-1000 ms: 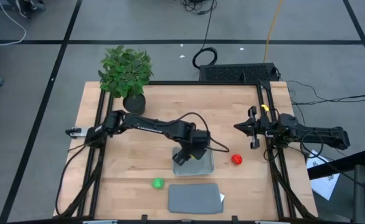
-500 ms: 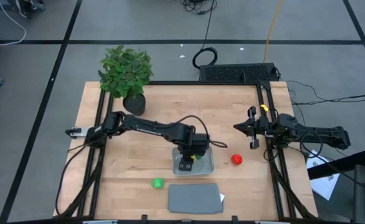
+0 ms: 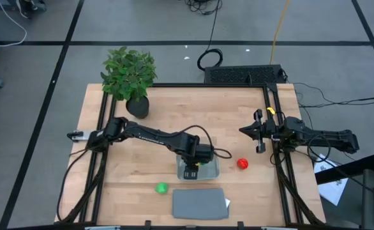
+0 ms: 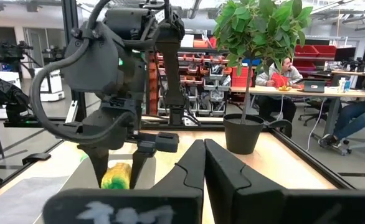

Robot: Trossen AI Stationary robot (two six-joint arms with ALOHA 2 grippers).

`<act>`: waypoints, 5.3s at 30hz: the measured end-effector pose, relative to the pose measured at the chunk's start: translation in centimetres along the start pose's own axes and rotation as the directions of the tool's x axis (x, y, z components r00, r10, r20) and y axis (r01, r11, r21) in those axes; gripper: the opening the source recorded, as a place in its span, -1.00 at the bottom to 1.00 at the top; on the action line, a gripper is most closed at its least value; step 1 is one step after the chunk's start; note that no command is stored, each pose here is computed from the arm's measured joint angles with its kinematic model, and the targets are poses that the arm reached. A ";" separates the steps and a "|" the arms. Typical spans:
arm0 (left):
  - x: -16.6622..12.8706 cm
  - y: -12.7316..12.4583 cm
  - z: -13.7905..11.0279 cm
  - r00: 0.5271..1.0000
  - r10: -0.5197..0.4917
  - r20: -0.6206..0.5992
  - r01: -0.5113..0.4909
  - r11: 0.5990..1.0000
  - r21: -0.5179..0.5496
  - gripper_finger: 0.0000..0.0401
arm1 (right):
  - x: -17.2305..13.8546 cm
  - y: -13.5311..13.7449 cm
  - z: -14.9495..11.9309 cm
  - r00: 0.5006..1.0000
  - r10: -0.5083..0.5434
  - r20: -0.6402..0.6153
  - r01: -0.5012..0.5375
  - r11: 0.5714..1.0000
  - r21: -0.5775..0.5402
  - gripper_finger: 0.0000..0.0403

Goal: Pick and placing Produce into tupperware
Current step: Put the yellow pineapple into the gray bin, then put the red tomato into the gray bin

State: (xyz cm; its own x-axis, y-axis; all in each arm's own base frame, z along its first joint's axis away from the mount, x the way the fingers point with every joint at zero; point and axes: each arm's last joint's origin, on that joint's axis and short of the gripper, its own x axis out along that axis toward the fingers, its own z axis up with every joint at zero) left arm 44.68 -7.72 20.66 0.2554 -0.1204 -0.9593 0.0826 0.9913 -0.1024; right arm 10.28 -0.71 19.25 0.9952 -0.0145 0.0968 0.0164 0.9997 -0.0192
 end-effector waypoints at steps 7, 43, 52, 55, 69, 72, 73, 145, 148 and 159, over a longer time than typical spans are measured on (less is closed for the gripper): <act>1.6 0.6 -1.0 0.999 0.006 -0.040 -0.007 1.000 -0.015 0.07 | 0.0 0.0 0.0 1.000 0.000 0.000 0.000 1.000 0.005 -1.00; 4.4 2.2 -2.4 0.999 -0.015 -0.044 0.013 1.000 -0.025 0.08 | 0.0 0.0 0.0 1.000 0.000 0.000 0.000 1.000 0.027 -1.00; 4.5 2.1 -2.5 0.998 -0.023 -0.054 0.022 0.999 -0.025 0.27 | 0.0 0.0 0.0 1.000 0.000 0.000 0.000 1.000 0.027 -1.00; 4.5 2.1 -2.5 0.998 -0.023 -0.058 0.022 0.999 -0.025 0.29 | 0.0 0.0 0.0 1.000 0.000 0.000 0.000 1.000 0.027 -1.00; 3.6 2.1 -2.4 0.998 0.010 -0.064 -0.011 1.000 -0.012 0.30 | 0.0 0.0 0.0 1.000 0.000 0.001 0.000 1.000 0.027 -1.00; 3.1 2.1 -2.2 0.998 0.015 -0.068 -0.015 1.000 -0.004 0.30 | 0.0 0.0 0.0 1.000 0.000 0.001 0.000 1.000 0.027 -1.00; 2.9 2.1 -2.0 0.998 0.014 -0.068 -0.014 1.000 0.001 0.30 | 0.0 0.0 0.0 1.000 0.000 0.001 0.000 1.000 0.027 -1.00; -20.9 3.5 -21.1 0.402 0.114 0.909 -0.201 0.979 -0.034 -1.00 | 0.0 0.0 -0.4 0.999 0.001 -0.041 0.002 0.999 0.051 -1.00; -18.2 3.8 -22.0 0.395 0.167 0.903 -0.242 0.968 -0.073 -1.00 | 0.0 0.0 -0.4 0.999 0.001 -0.040 0.002 0.997 0.072 -1.00; -13.6 3.7 -27.7 0.235 0.123 0.964 -0.278 0.959 -0.054 -1.00 | 0.0 0.0 -0.4 0.999 0.000 -0.037 0.004 0.991 0.130 -1.00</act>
State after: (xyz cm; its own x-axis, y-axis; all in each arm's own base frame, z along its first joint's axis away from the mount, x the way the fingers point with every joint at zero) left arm 14.79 -0.95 26.02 0.9990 0.0423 0.0152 -0.0441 0.9871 0.1539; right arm 10.34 -0.71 18.89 0.9981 -0.0147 0.0601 0.0080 0.9938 0.1111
